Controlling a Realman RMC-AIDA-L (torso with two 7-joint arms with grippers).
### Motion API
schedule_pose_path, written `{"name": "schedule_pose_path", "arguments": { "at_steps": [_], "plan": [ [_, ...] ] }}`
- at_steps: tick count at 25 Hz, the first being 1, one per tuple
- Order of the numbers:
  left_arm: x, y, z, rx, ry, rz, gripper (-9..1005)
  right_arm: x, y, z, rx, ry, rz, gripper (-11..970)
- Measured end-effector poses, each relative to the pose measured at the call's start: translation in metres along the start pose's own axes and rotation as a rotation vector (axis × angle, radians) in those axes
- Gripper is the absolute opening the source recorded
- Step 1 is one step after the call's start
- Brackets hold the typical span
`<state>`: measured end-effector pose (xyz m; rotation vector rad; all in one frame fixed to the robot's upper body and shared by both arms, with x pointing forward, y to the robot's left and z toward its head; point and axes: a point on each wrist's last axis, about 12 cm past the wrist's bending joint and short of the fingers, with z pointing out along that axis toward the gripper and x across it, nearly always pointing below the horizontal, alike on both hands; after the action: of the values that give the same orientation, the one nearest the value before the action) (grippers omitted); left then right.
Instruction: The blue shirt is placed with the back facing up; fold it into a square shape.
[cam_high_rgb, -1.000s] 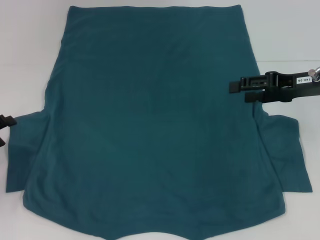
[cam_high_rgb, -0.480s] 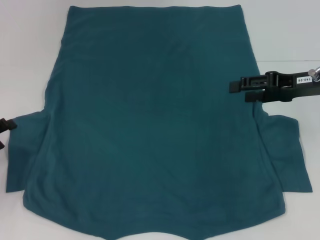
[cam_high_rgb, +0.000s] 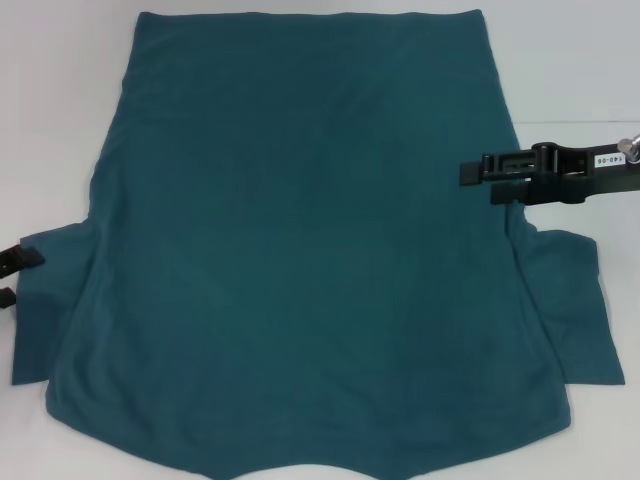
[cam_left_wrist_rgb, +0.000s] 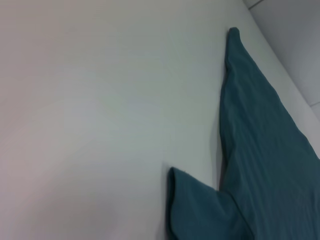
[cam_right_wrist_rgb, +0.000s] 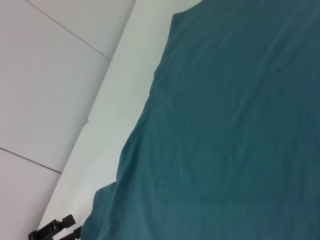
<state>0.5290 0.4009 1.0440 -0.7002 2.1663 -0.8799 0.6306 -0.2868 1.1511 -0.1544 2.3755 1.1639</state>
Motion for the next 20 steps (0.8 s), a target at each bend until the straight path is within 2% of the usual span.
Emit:
{"name": "schedule_pose_path", "arguments": {
  "at_steps": [10, 20],
  "plan": [
    [0.0055, -0.0074, 0.0042, 0.047, 0.036, 0.008, 816, 0.0014, -0.0016, -0.0012, -0.001, -0.005, 0.007, 829],
    [0.0056, -0.0089, 0.0055, 0.048, 0.043, 0.012, 794, 0.0021, -0.0022, -0.0015, -0.001, -0.005, 0.002, 827]
  ]
}}
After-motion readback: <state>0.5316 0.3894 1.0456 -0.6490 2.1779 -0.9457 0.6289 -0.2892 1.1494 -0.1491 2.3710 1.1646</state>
